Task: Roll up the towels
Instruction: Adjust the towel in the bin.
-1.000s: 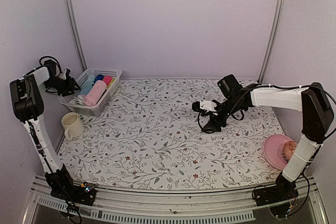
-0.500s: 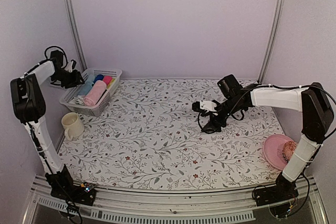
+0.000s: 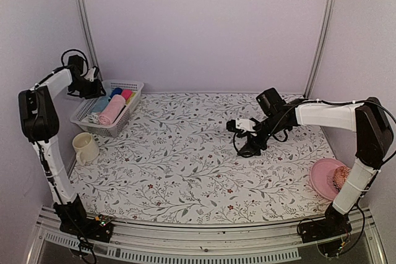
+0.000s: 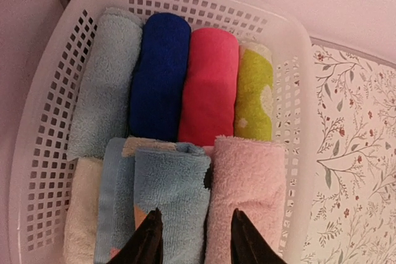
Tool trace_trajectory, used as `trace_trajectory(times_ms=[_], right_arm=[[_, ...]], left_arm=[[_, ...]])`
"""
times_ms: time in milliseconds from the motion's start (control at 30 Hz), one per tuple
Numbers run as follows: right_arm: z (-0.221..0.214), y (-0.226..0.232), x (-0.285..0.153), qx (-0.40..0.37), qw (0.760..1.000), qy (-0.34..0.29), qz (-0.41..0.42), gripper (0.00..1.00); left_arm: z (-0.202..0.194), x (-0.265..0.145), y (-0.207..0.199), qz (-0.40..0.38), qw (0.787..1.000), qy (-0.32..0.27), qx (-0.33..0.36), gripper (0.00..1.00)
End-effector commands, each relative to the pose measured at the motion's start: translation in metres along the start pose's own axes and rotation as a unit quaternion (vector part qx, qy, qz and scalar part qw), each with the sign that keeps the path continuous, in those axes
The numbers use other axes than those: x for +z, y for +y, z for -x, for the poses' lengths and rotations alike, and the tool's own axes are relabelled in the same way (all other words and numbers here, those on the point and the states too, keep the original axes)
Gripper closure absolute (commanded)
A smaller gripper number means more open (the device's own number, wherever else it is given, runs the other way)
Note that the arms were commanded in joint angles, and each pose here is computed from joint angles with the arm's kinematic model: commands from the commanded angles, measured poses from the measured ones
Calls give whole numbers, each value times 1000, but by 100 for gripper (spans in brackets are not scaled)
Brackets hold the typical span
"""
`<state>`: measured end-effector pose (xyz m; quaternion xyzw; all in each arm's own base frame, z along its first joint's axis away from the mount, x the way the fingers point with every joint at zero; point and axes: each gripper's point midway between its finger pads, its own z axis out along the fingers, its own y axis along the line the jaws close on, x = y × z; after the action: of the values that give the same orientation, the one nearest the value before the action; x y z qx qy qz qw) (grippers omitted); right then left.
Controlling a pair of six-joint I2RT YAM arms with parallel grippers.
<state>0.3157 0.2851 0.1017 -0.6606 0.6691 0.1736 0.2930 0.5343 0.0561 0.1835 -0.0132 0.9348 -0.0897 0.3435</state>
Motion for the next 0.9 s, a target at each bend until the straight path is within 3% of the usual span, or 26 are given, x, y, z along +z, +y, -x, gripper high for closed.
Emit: trace_trajectory(times_ms=[0,367,633,867], right_arm=[[5,-2,-2,2,1000,-6,5,22],[6,-3,-2,2,1000,-6,4,22],[6,-2,-1,2,1000,-6,6,23],[4,-2,0,3,1000,-4,6,23]], left_arm=[[-11,20,2,-3,1000,26,1,63],[-30,37,13,15,998,66,-1,62],[-51,43,17,17,995,102,3,56],[-38,32,19,34,997,74,15,55]])
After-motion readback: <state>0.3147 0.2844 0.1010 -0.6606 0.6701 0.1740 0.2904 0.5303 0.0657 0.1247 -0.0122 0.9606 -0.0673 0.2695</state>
